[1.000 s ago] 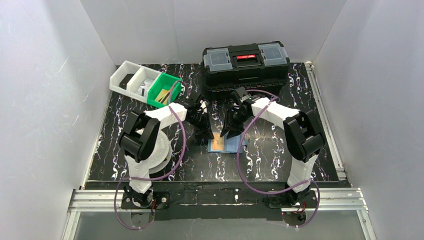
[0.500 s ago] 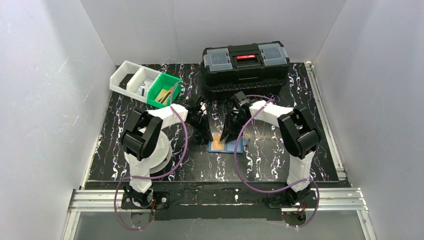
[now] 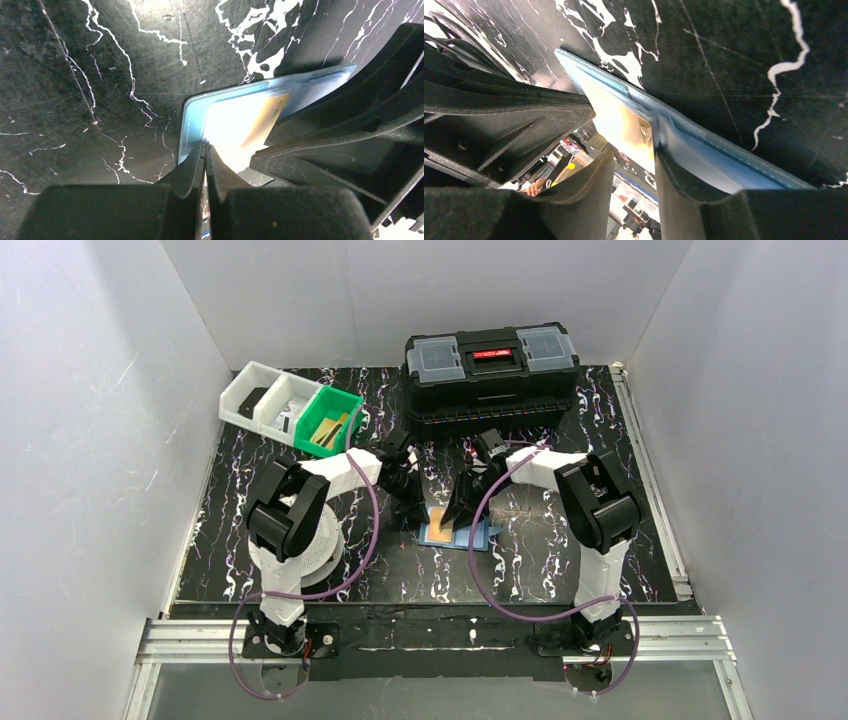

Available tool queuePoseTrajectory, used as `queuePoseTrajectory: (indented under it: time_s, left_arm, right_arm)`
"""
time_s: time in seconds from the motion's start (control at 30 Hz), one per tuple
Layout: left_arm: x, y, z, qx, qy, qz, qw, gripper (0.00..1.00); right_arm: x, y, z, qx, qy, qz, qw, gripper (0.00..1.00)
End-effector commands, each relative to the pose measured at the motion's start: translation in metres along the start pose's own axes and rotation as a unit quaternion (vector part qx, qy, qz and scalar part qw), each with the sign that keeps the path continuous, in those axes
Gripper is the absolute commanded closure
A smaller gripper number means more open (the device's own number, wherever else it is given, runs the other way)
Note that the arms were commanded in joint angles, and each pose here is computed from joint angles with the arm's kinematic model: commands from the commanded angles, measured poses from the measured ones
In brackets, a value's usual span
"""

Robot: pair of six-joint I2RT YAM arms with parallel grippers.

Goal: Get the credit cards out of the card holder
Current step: Remove the credit card from the card holder.

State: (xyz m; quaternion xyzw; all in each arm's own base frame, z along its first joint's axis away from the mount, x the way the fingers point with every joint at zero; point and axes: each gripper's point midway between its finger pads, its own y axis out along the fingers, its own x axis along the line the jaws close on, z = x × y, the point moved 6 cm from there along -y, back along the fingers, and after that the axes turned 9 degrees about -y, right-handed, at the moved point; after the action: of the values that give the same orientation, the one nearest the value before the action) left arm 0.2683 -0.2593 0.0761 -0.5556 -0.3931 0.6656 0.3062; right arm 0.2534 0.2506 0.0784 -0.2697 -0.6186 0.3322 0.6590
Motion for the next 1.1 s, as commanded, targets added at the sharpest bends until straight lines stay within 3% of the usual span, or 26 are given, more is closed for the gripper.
queuePoseTrajectory:
  time_s: [0.0, 0.43, 0.87, 1.07]
  left_arm:
    - [0.006, 0.017, 0.015, 0.015, 0.001, -0.047, 0.999, 1.00]
    - [0.030, 0.025, 0.026, -0.004, -0.063, -0.109, 0.992, 0.98]
    - [0.039, 0.031, 0.036, 0.005, -0.080, -0.120, 0.989, 1.00]
    - [0.048, 0.030, 0.036, -0.004, -0.089, -0.146, 0.985, 1.00]
  right_arm:
    - [-0.006, 0.012, 0.001, 0.012, 0.009, -0.031, 0.999, 0.57]
    - [-0.019, -0.003, -0.001, -0.026, 0.040, -0.107, 0.993, 0.58]
    - [-0.017, -0.006, -0.003, -0.046, 0.040, -0.130, 0.990, 0.85]
    - [-0.021, -0.013, -0.003, -0.061, 0.026, -0.086, 0.994, 0.99]
